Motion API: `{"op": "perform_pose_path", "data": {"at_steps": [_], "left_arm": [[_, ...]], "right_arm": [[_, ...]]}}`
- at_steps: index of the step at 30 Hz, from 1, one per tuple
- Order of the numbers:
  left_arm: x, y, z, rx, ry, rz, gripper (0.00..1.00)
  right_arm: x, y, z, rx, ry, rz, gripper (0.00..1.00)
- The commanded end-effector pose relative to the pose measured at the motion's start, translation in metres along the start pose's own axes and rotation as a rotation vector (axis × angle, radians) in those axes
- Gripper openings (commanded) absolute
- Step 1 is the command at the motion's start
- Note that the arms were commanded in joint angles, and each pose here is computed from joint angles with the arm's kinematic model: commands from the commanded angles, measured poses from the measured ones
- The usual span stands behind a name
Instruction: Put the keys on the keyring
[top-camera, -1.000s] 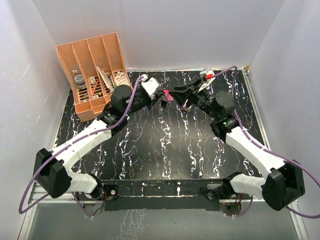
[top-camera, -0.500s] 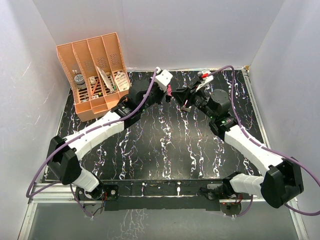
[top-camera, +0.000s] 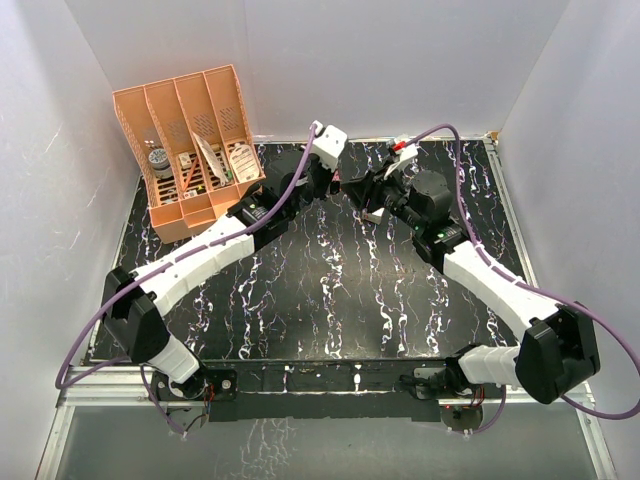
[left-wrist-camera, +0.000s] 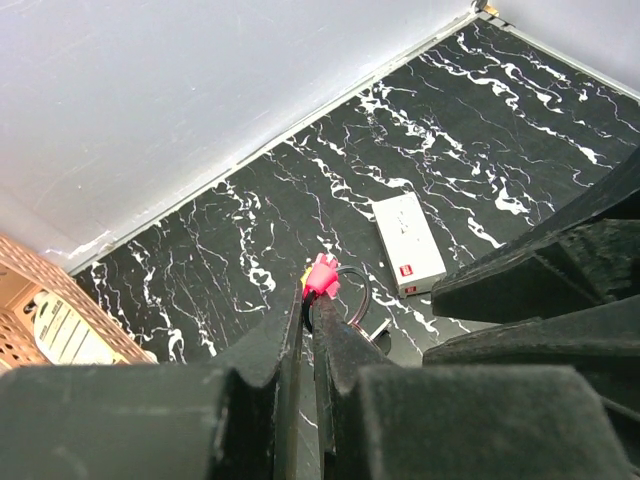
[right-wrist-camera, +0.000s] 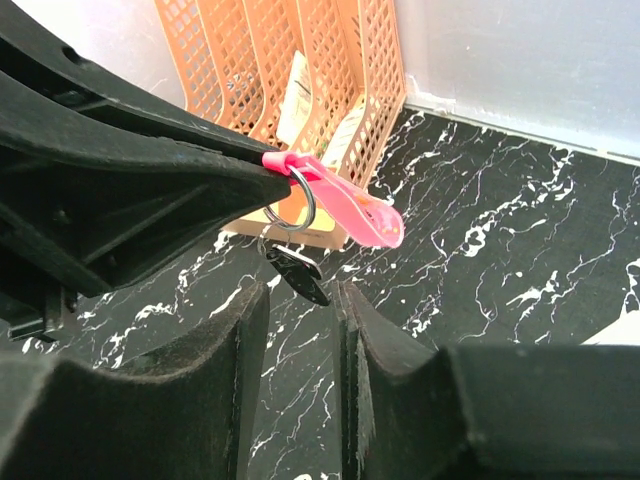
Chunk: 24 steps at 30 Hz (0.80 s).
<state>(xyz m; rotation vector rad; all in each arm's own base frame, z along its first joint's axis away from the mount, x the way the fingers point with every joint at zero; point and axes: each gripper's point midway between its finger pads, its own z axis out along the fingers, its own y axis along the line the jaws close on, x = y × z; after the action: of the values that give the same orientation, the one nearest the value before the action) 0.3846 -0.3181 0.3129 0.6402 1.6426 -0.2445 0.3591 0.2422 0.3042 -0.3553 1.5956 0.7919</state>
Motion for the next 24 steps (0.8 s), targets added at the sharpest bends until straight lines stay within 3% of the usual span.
{"op": "perform_pose_path", "data": {"at_steps": [1,24], "left_arm": [[-0.0157,0.002,-0.004,-0.024,-0.014,-0.024,0.0],[-0.0158,-0.0069,0.0003,-0.022,0.011,-0.028,0.0]], "right_arm": [[-0.0281,0.0094,0.0053,-0.021,-0.067,-0.032,0.29],[-0.0298,0.0125,0.0139,-0.015,-0.087,-0.038,0.25]]}}
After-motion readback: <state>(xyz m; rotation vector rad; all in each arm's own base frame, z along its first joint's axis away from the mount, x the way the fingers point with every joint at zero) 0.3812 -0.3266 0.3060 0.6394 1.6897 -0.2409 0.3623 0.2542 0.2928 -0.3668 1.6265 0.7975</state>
